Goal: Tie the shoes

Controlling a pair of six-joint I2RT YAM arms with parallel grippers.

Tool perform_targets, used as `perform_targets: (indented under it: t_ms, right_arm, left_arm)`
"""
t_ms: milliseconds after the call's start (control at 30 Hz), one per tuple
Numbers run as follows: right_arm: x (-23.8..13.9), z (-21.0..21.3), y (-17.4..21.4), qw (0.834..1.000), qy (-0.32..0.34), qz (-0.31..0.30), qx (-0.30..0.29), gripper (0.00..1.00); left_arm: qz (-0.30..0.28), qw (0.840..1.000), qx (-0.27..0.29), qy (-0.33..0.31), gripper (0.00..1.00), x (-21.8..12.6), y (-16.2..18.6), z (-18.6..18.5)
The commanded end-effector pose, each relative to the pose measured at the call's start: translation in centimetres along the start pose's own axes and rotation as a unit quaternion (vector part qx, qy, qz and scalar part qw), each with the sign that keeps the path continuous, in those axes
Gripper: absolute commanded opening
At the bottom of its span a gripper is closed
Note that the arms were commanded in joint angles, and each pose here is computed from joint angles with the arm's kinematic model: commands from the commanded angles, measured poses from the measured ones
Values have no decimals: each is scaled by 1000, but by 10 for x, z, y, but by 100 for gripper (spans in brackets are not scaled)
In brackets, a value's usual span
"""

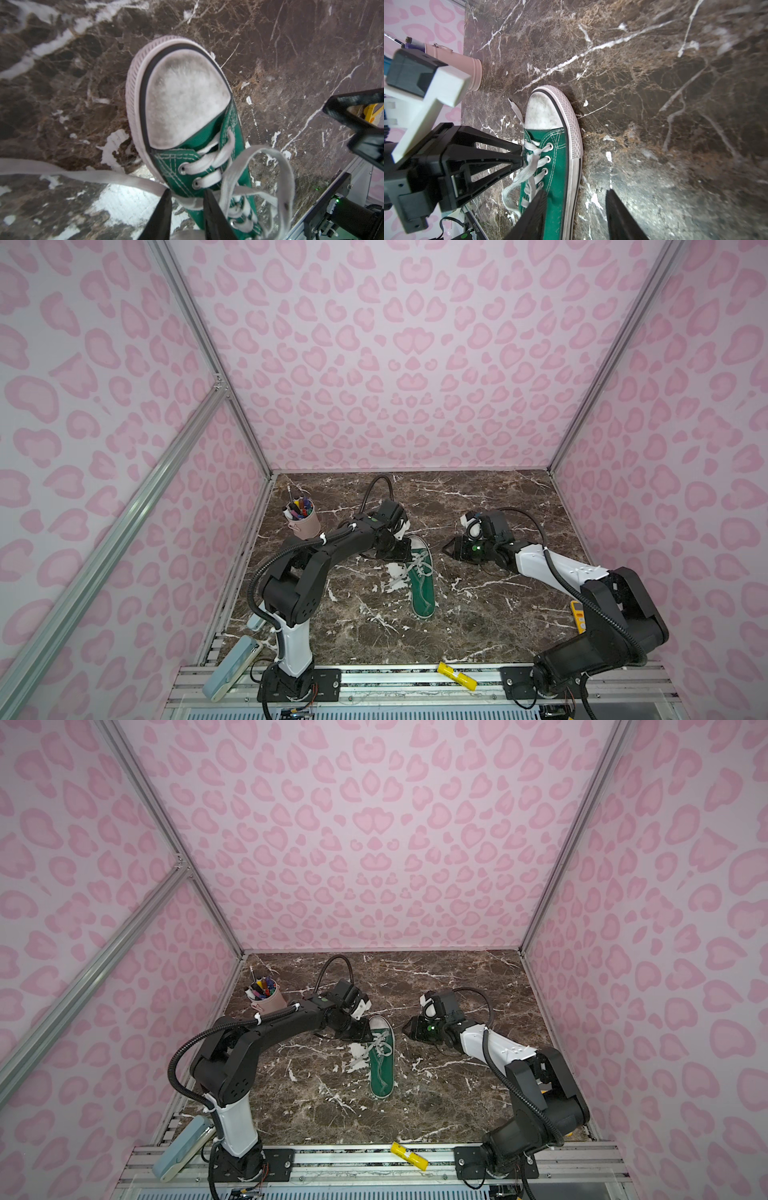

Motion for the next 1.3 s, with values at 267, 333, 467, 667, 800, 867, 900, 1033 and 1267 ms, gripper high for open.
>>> perform_targets:
  t_ms: [267,333,467,667,800,867,900,1033,1267]
  right_arm:
    - [-2,-4,3,1000,4,3,-2,48]
    - [-2,-4,4,1000,4,4,-2,48]
    - [-2,-4,5,1000,1,5,1,48]
    - [-3,7,8,1000,-11,7,-2,48]
    - [-10,27,9,999,-49,-14,4,46]
    - [-12,37,9,997,-70,-18,10,44]
    - [-12,41,11,997,-78,-16,13,42]
    - [-4,52,18,993,-113,1,26,36]
    - [17,60,29,986,-158,36,45,29]
  left_arm:
    - [-12,1000,2,5,13,-2,-1,-1]
    - [-14,1000,3,5,11,-5,-1,-2]
    - [-15,1000,3,9,9,-7,1,-4]
    - [-24,1000,5,10,8,-16,1,-8]
    - [-23,1000,2,13,7,-17,1,-10]
    - [-21,1000,1,14,6,-16,2,-10]
    - [-21,1000,1,14,6,-15,2,-10]
    - [-22,1000,2,15,6,-16,2,-11]
    - [-25,1000,2,15,5,-18,1,-12]
Point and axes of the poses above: each gripper's point midway between its finger pads, its own x axis out along the fingers, its own z axis along the line the jaws close on, y = z × x, the point moved 9 cm from there along -x, back along the fingers, and after that the axes turned 11 degrees about x, right-handed, at the moved point
